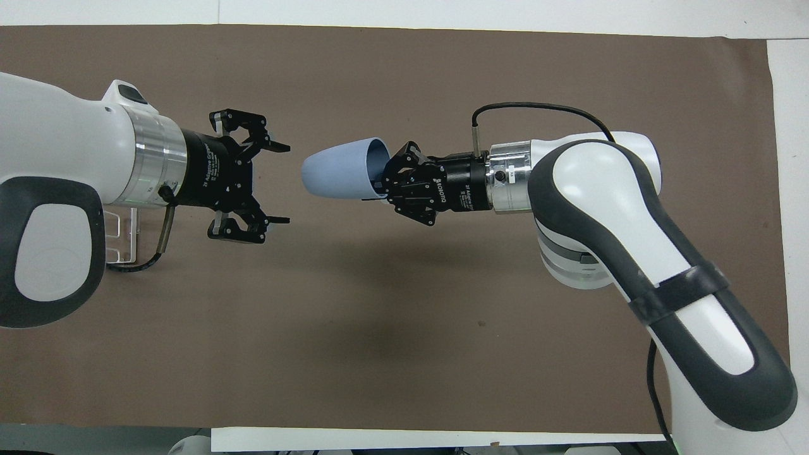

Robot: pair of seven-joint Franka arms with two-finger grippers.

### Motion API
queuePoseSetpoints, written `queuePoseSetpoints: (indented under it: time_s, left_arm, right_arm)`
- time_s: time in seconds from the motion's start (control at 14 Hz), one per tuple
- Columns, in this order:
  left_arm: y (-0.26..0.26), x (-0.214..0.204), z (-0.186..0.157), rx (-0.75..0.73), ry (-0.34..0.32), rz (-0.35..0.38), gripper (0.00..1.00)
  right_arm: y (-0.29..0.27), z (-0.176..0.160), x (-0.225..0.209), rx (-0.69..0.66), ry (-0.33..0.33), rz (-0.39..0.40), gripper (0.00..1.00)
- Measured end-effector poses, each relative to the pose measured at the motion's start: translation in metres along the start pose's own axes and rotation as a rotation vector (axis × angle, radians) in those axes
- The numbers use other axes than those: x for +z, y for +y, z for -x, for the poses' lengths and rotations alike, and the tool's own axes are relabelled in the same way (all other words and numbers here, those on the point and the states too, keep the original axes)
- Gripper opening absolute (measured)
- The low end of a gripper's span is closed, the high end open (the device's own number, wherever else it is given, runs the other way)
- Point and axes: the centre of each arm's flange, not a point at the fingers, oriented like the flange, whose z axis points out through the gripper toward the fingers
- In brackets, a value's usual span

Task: Hang cup on cup holder
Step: 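Grasp the cup base with the left gripper while the right gripper holds, then carry the cup to the rack with the left gripper while the right gripper withdraws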

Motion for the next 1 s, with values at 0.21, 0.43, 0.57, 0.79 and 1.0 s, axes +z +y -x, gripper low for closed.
queuePoseSetpoints:
  time_s: [0.21,0.43,0.57,0.79,1.0]
  left_arm:
    - [0.001,0.020,0.018,-0.036,-0.015,0.034,1.00]
    - [-0.005,0.038,0.029,-0.039,-0.010,0.007,1.00]
    - [-0.006,0.046,0.030,-0.045,-0.006,-0.005,1.00]
    - [0.001,0.059,0.024,-0.060,-0.002,0.007,1.00]
    - [0.001,0.064,0.025,-0.056,-0.001,0.005,0.78]
  right_arm:
    - [0.000,0.007,0.013,-0.005,0.010,0.009,0.04]
    - [0.000,0.007,0.012,-0.005,0.011,0.008,0.04]
    - [0.000,0.006,0.012,-0.004,0.012,0.008,0.04]
    - [0.000,0.006,0.012,-0.004,0.012,0.008,0.04]
    - [0.001,0.002,0.008,0.009,0.032,0.001,0.04]
